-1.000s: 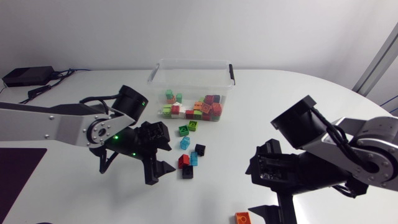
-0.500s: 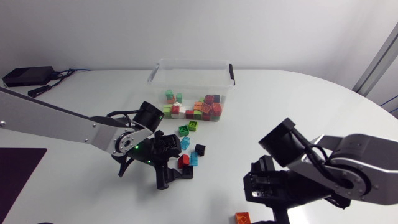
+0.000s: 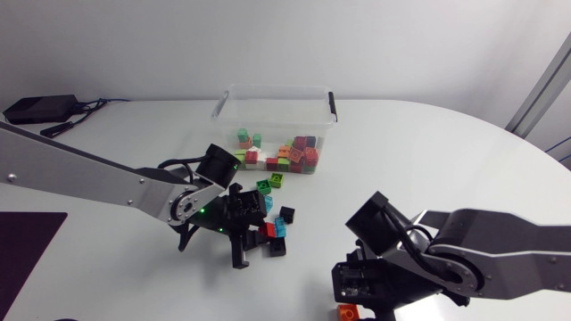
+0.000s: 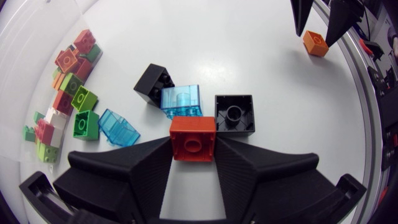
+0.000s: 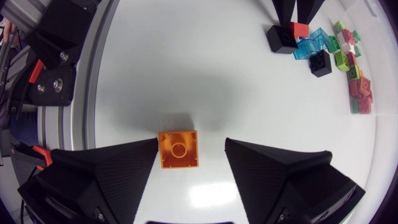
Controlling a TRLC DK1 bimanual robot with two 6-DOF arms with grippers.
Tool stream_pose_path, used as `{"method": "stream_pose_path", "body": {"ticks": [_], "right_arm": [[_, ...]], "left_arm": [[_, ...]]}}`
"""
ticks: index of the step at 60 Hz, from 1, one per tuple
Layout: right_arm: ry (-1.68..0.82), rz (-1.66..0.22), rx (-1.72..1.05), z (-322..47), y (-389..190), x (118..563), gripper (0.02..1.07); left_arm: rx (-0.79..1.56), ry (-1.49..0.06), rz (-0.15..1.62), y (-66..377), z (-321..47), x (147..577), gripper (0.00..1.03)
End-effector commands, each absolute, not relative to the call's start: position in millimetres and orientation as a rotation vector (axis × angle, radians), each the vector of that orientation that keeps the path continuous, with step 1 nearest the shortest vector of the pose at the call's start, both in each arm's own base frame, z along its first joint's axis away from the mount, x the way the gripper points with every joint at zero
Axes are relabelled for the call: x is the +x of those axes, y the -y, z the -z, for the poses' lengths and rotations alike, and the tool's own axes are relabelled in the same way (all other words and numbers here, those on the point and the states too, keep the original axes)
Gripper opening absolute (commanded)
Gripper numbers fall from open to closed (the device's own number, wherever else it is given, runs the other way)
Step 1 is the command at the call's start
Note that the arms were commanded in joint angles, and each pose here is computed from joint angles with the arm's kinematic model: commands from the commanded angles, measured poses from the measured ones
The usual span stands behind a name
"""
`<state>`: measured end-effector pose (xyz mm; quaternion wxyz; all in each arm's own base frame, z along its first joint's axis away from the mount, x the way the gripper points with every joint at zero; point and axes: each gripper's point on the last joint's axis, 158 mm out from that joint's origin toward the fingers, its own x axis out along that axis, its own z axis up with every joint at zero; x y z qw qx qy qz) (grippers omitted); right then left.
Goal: Place the duplo bricks in the container
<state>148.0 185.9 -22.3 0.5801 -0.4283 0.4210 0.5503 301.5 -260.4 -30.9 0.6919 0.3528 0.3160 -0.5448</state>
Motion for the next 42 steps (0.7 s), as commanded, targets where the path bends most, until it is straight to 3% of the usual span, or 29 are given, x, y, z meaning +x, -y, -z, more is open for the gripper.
{"method": "stream_pose_path", "body": {"ticks": [1, 3, 12, 23, 42], "right_arm": [[-1.034, -1.295, -1.012, 36, -176, 137, 0.41], [-1.037, -1.299, -1.015, 37, -176, 136, 0.30], [-1.054, -1.304, -1.017, 30, -174, 133, 0.28], [-0.984, -1.291, -0.992, -7, -185, 144, 0.28], [-0.847, -1.201, -0.856, -75, -215, 202, 0.28]], "left_arm": [[0.812, -0.684, 1.254, 269, 34, 300, 0.23], [0.813, -0.685, 1.258, 270, 35, 299, 0.23], [0.803, -0.657, 1.244, 269, 22, 303, 0.20], [0.793, -0.607, 1.204, 259, -14, 307, 0.20], [0.670, -0.436, 1.057, 239, -137, 345, 0.20]]}}
